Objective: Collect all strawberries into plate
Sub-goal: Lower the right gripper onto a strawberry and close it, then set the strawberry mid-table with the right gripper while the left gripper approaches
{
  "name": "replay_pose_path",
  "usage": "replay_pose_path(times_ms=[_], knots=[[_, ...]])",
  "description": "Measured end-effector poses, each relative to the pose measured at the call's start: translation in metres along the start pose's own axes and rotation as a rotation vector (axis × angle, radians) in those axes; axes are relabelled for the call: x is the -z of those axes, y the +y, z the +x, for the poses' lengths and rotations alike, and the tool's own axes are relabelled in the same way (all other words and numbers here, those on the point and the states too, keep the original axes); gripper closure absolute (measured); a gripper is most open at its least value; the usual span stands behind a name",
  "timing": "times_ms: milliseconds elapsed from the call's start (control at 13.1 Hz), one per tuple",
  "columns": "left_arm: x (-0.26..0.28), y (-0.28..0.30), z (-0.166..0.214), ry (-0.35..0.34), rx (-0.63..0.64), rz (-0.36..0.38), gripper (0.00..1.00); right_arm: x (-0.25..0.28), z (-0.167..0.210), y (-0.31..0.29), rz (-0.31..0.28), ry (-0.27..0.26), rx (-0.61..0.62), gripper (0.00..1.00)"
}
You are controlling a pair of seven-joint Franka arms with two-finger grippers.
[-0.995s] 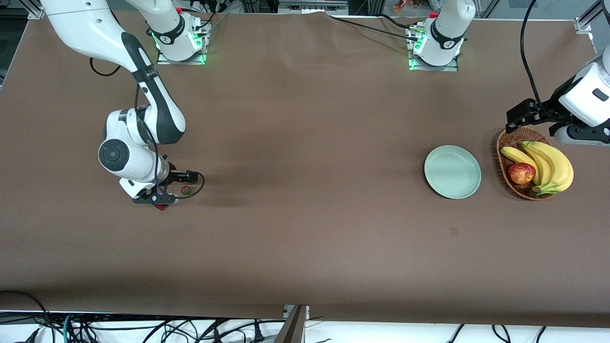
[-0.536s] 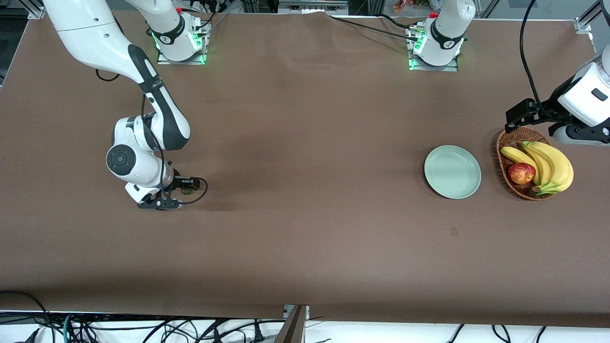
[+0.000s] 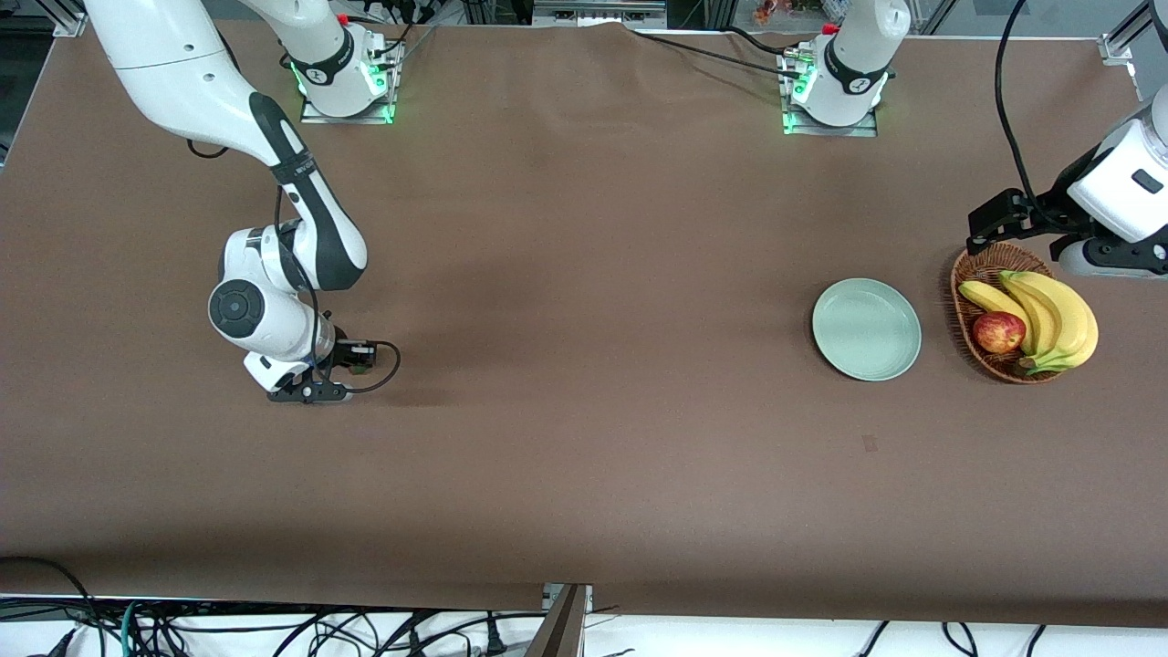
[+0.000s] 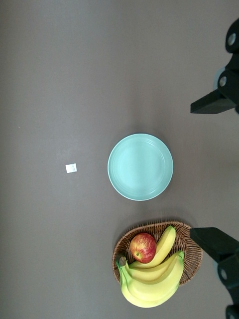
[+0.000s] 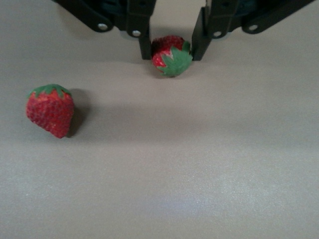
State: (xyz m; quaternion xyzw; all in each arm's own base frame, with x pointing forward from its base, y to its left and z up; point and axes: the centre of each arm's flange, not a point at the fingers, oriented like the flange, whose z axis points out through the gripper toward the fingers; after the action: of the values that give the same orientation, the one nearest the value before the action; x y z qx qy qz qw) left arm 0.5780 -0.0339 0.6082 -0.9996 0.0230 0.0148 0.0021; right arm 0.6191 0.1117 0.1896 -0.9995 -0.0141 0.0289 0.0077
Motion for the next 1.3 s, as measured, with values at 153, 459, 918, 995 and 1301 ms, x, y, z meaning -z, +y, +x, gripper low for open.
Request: replay_pose_path(times_ms=[153,459,918,995,1301], knots=[[0.000,0.000,0.000,0.000,0.000,0.000,0.00,0.001,0.001,0.000,0.000,0.002,0.000,0.68],[0.000,0.000,0.000,0.000,0.000,0.000,0.00,0.011,0.008,-0.009,0.007,0.027,0.011,0.68],[0.000,0.000,0.000,0.001,0.000,0.000,0.00,0.065,0.012,-0.132,0.109,0.057,-0.108,0.68],[0.000,0.000,0.000,0.001,-0.001,0.000,0.00,0.076,0.008,-0.164,0.129,0.063,-0.143,0.68],[0.000,0.005,0.000,0.001,-0.009,0.000,0.00,0.081,-0.034,-0.321,0.199,0.062,-0.286,0.68]])
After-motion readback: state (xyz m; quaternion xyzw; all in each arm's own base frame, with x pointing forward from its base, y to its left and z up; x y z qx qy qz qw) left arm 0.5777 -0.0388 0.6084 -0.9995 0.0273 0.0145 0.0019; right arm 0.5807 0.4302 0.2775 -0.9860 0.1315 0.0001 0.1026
